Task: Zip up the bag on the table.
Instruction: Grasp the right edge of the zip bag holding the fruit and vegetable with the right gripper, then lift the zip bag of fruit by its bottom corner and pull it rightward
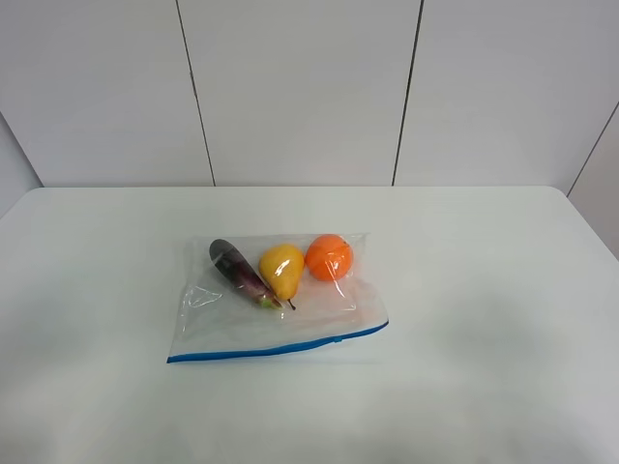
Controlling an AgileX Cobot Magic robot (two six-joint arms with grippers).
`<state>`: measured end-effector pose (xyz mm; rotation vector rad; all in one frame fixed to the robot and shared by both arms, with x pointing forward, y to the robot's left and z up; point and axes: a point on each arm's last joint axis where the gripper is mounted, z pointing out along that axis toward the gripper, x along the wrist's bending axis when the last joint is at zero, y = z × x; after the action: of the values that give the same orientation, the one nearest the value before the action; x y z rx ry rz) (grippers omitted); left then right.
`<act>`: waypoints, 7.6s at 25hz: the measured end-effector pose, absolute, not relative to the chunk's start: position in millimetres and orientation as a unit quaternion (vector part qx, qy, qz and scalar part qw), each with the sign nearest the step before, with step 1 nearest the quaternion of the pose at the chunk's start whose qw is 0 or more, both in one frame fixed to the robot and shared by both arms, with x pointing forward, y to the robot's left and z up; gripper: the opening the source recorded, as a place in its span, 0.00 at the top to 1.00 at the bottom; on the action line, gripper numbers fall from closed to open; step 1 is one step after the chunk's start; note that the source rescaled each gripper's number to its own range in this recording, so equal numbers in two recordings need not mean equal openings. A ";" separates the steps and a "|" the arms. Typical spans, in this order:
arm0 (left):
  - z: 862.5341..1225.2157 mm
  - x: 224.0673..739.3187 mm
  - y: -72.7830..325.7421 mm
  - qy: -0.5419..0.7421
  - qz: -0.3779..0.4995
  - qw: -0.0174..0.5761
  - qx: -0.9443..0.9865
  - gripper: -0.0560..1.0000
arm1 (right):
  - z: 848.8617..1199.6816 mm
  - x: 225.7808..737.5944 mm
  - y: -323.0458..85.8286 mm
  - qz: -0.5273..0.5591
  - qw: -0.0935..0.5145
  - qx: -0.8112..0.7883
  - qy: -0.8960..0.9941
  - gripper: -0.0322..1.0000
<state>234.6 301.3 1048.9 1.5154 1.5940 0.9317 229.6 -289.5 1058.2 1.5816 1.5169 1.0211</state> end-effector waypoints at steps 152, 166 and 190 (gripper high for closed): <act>1048.9 234.6 302.3 0.620 0.368 0.363 0.591 0.16 | 886.1 528.4 -163.7 0.291 -0.108 0.668 0.676 0.27; 1048.9 234.6 302.3 0.620 0.368 0.363 0.591 0.16 | 885.8 528.7 -164.4 0.289 -0.104 0.668 0.678 0.95; 1048.9 234.6 302.3 0.618 0.368 0.362 0.592 0.16 | 927.0 560.3 -142.0 0.361 -0.133 0.605 0.697 0.97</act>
<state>234.6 302.3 1048.9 1.5252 1.5928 0.9489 560.3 -142.0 927.0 2.0796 2.3984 1.2423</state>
